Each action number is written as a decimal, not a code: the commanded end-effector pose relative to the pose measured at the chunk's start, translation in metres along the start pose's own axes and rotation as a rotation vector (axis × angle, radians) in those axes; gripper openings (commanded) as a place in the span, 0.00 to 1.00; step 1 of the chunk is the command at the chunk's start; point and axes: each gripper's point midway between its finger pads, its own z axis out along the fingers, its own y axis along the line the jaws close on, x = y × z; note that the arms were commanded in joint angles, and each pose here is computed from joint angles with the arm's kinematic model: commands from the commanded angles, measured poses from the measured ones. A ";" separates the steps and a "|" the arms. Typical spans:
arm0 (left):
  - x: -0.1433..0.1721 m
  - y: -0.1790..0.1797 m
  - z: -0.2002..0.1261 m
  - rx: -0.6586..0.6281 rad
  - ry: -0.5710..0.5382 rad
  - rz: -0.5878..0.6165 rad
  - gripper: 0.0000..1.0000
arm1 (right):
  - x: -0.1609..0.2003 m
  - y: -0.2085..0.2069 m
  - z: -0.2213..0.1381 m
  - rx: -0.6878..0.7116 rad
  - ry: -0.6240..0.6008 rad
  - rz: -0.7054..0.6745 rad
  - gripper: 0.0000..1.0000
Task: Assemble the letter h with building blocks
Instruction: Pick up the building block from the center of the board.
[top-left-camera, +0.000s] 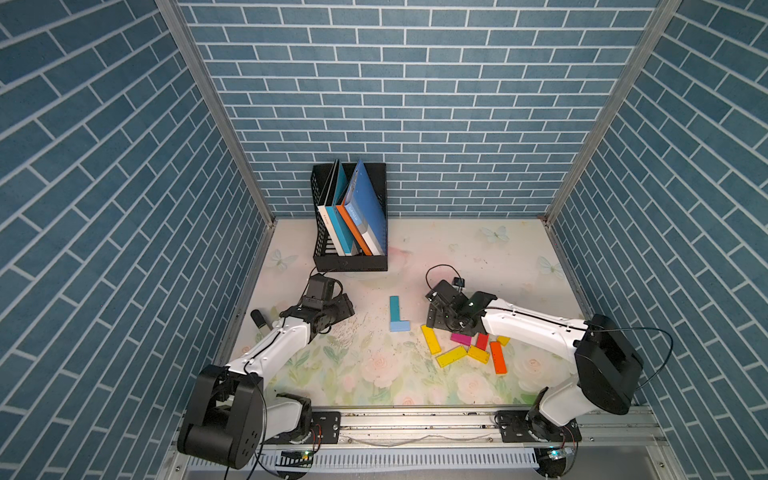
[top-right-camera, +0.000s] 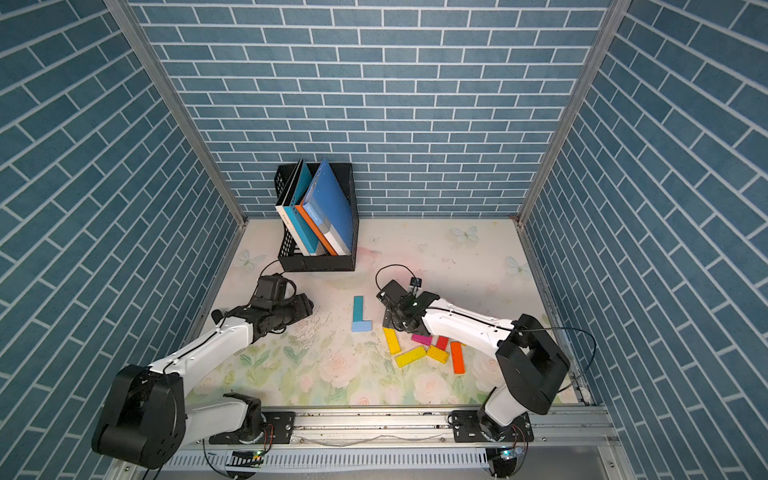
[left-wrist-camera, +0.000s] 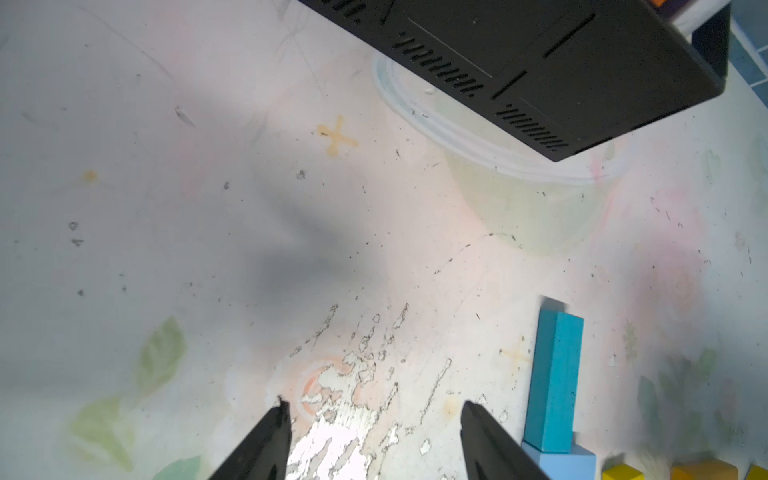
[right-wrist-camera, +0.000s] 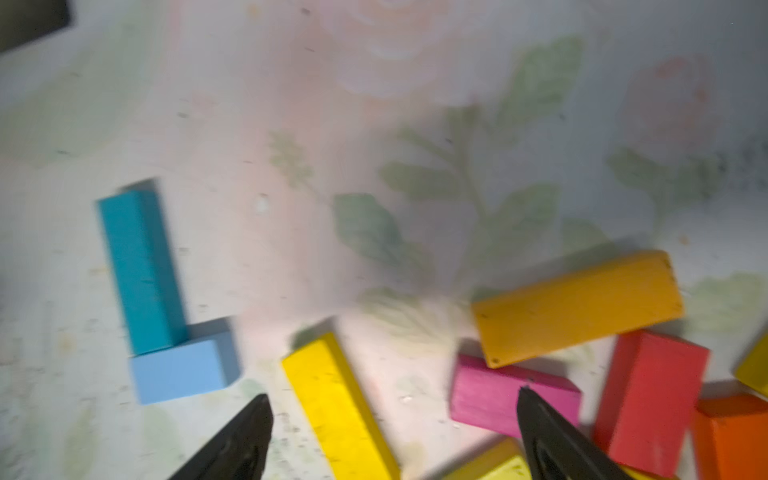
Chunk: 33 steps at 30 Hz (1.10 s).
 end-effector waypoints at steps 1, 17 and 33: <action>0.007 -0.002 0.000 -0.016 0.012 0.040 0.70 | 0.018 -0.025 0.002 0.054 0.033 0.070 0.96; 0.013 -0.007 0.002 -0.007 0.025 0.052 0.70 | 0.022 -0.045 0.030 0.060 0.052 0.127 0.79; 0.012 -0.006 0.001 -0.013 0.020 0.049 0.69 | 0.006 -0.022 0.000 0.024 -0.021 -0.079 0.41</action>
